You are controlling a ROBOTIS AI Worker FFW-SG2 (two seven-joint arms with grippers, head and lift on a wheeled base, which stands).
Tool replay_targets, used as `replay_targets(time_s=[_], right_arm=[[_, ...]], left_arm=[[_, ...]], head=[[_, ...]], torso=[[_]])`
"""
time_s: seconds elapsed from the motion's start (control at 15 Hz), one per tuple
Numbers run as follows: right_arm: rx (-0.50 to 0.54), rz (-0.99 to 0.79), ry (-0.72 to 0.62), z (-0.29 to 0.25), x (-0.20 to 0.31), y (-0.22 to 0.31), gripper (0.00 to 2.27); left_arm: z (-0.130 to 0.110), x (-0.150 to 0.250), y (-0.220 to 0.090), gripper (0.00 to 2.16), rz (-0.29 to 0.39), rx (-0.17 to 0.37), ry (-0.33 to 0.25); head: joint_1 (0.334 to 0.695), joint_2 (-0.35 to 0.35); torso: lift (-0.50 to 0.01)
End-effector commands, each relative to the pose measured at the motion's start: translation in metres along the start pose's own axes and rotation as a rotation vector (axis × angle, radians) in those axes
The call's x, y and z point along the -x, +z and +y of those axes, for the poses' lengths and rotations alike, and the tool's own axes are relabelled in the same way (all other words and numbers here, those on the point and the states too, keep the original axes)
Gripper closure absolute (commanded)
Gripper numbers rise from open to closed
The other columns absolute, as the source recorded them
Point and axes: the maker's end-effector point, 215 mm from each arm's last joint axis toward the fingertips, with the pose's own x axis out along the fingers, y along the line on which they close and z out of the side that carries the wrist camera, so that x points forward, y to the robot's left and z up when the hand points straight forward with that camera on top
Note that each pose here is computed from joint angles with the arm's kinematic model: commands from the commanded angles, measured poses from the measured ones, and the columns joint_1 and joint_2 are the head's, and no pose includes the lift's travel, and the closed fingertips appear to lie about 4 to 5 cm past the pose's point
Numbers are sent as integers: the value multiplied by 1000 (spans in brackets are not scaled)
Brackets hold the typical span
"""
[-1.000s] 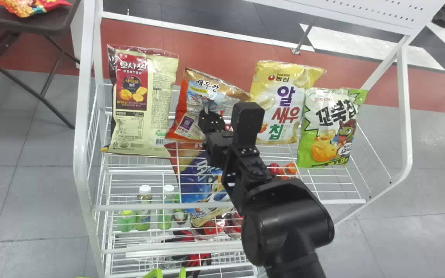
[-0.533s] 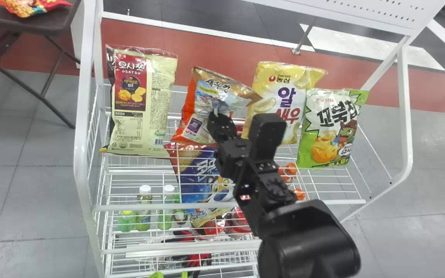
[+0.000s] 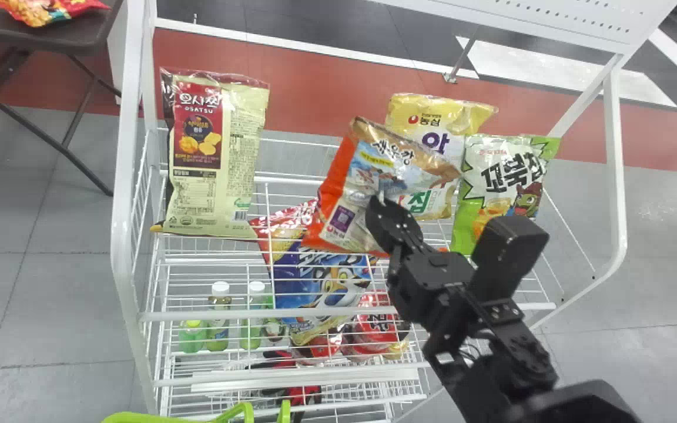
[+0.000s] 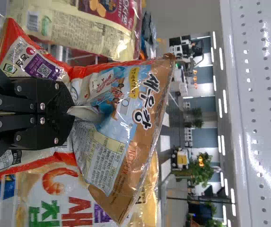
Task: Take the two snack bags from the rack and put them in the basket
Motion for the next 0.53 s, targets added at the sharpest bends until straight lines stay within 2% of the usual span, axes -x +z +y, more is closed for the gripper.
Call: replay_targets(time_s=[0.0, 0.13, 0.47], right_arm=[[6, 119, 18, 5, 23, -19, 2250], [25, 233, 38, 6, 49, -35, 2250], [-63, 635, 144, 17, 136, -105, 2250]], left_arm=[[-3, 1, 6, 1636, -8, -15, 0], [-2, 5, 11, 1636, -21, -19, 6], [-6, 5, 18, 1636, -41, -21, -5]], head=[[695, -350], [695, -350], [695, -350]], torso=[[-11], [-11], [-11]])
